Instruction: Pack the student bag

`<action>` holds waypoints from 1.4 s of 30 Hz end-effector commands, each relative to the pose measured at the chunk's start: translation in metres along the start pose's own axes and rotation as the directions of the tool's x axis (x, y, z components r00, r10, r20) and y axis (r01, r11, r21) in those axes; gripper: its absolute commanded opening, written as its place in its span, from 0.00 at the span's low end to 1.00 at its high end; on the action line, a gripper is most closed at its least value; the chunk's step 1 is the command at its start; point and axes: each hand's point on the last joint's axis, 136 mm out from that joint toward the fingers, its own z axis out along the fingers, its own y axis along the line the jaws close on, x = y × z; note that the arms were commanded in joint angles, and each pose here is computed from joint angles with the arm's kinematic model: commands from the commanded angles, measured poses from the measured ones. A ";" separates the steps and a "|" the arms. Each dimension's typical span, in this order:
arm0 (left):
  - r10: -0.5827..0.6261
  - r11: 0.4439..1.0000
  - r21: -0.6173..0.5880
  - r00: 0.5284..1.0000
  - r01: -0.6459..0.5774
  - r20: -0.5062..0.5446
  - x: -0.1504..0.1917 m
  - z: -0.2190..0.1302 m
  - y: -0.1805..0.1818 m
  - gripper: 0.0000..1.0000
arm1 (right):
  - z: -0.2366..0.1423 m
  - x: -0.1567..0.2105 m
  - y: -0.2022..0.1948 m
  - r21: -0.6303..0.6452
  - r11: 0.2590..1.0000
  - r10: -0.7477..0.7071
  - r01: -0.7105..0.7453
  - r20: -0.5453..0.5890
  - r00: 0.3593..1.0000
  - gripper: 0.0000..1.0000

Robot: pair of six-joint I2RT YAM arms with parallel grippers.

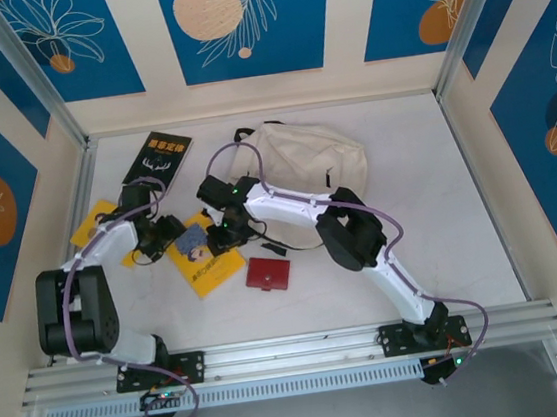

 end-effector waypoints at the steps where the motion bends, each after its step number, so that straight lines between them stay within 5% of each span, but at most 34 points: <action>1: -0.010 1.000 -0.013 0.999 0.009 -0.036 0.017 -0.013 0.013 0.68 | -0.026 -0.025 -0.008 0.028 0.998 0.050 -0.052 0.082 0.995 0.39; 11: -0.069 0.996 0.049 0.984 0.078 -0.162 0.062 0.002 0.021 0.71 | 0.001 -0.027 -0.022 0.068 0.995 0.073 -0.075 0.028 0.997 0.44; 24: -0.029 0.978 0.194 0.971 0.077 -0.238 0.072 0.012 -0.002 0.69 | 0.024 -0.013 -0.016 -0.009 0.995 0.096 -0.097 -0.062 0.993 0.42; 34: 0.099 0.848 0.530 0.974 0.024 -0.203 0.059 -0.039 -0.072 0.67 | 0.024 -0.006 -0.007 -0.116 0.982 0.135 -0.149 -0.119 0.984 0.40; 42: 0.146 0.798 0.603 0.964 0.019 -0.223 0.061 -0.044 -0.086 0.68 | 0.022 -0.008 -0.019 -0.131 0.971 0.184 -0.200 -0.119 0.976 0.39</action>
